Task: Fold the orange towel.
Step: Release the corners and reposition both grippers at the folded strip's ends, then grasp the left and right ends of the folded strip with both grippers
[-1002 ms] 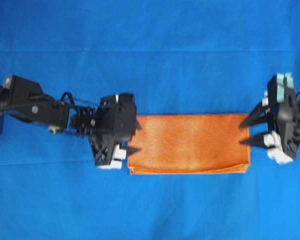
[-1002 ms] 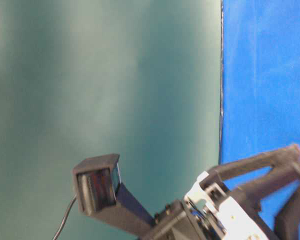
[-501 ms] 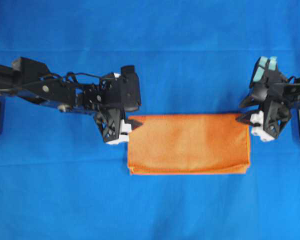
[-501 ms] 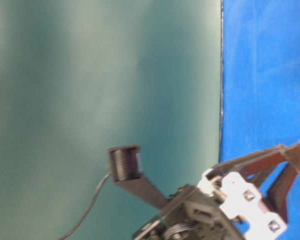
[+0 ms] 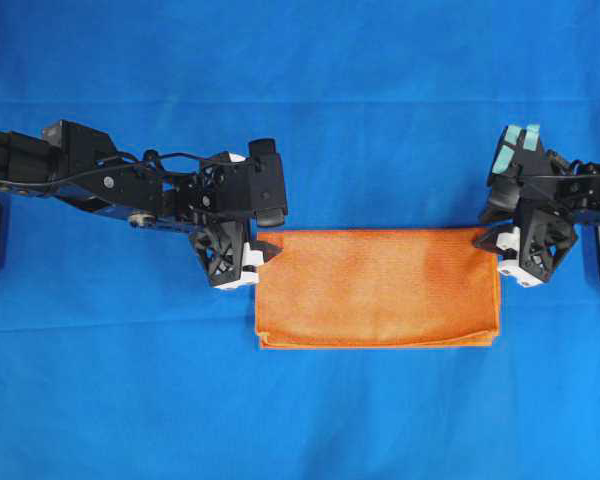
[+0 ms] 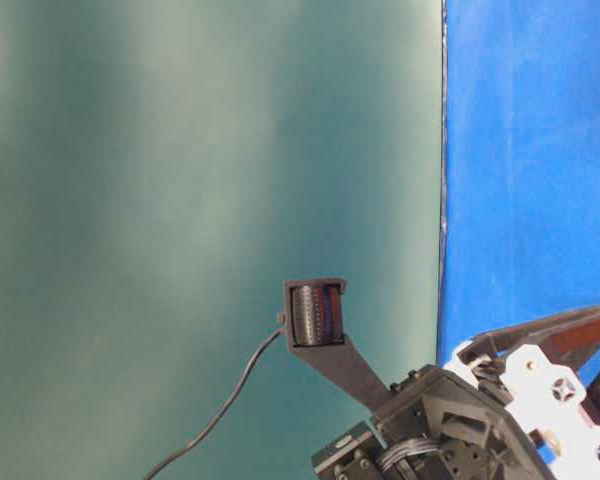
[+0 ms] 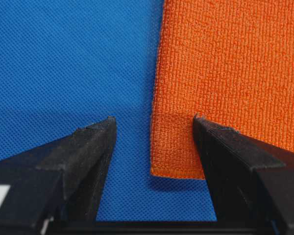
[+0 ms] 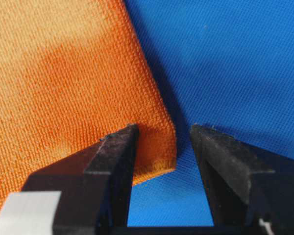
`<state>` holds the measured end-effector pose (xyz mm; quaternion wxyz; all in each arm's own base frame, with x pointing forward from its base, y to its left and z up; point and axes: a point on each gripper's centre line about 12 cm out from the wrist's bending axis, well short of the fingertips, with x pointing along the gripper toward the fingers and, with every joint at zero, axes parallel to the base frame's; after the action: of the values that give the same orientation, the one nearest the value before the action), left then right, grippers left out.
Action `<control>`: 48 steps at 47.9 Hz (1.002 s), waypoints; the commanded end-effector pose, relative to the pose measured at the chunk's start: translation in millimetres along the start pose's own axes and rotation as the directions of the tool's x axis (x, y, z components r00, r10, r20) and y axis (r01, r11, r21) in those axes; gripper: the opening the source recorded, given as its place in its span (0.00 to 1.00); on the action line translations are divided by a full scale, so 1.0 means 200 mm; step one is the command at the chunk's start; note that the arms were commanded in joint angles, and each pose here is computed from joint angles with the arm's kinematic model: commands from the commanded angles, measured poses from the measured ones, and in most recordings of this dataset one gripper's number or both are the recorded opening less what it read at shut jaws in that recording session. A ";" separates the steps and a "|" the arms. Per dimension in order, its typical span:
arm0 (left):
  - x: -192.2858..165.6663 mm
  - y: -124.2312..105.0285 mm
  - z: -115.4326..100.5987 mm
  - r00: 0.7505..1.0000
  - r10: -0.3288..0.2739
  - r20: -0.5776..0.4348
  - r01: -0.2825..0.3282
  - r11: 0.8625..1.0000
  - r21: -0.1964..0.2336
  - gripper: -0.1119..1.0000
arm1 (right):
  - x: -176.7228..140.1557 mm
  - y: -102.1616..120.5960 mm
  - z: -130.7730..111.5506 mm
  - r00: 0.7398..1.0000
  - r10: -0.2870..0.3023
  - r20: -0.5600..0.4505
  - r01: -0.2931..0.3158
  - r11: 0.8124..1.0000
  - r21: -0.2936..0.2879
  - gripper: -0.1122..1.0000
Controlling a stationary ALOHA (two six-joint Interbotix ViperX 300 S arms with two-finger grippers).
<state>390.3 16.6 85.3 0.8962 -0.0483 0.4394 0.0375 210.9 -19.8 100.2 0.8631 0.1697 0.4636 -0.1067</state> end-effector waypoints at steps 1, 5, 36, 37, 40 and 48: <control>-0.02 -0.01 0.02 1.000 -0.001 -0.003 0.001 1.000 0.001 0.62 | 0.00 0.01 0.01 1.000 0.006 0.015 -0.006 1.000 0.001 0.57; -0.02 -0.01 0.02 1.000 -0.001 -0.011 0.001 1.000 0.000 0.62 | 0.00 0.01 0.00 1.000 0.004 0.008 -0.004 1.000 -0.002 0.56; -0.05 -0.05 0.15 0.996 -0.007 -0.090 0.005 1.000 -0.024 0.11 | -0.06 0.10 0.02 0.997 0.068 0.025 -0.066 0.995 -0.074 0.13; -0.06 -0.05 0.16 0.996 -0.008 -0.091 0.006 1.000 -0.025 0.11 | -0.07 0.11 0.02 0.997 0.072 0.029 -0.070 0.995 -0.077 0.13; -0.12 -0.06 0.20 0.996 -0.011 -0.092 0.009 1.000 -0.022 0.11 | -0.11 0.13 0.05 0.995 0.089 0.041 -0.085 0.993 -0.084 0.13; -0.28 -0.10 0.31 0.998 -0.025 -0.056 0.024 1.000 -0.007 0.11 | -0.26 0.18 0.14 0.985 0.140 0.100 -0.128 0.985 -0.114 0.13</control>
<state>402.3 7.2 133.8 0.8665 -0.0611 0.4942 0.0344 211.5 1.8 145.1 0.8875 0.1525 0.4327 -0.0428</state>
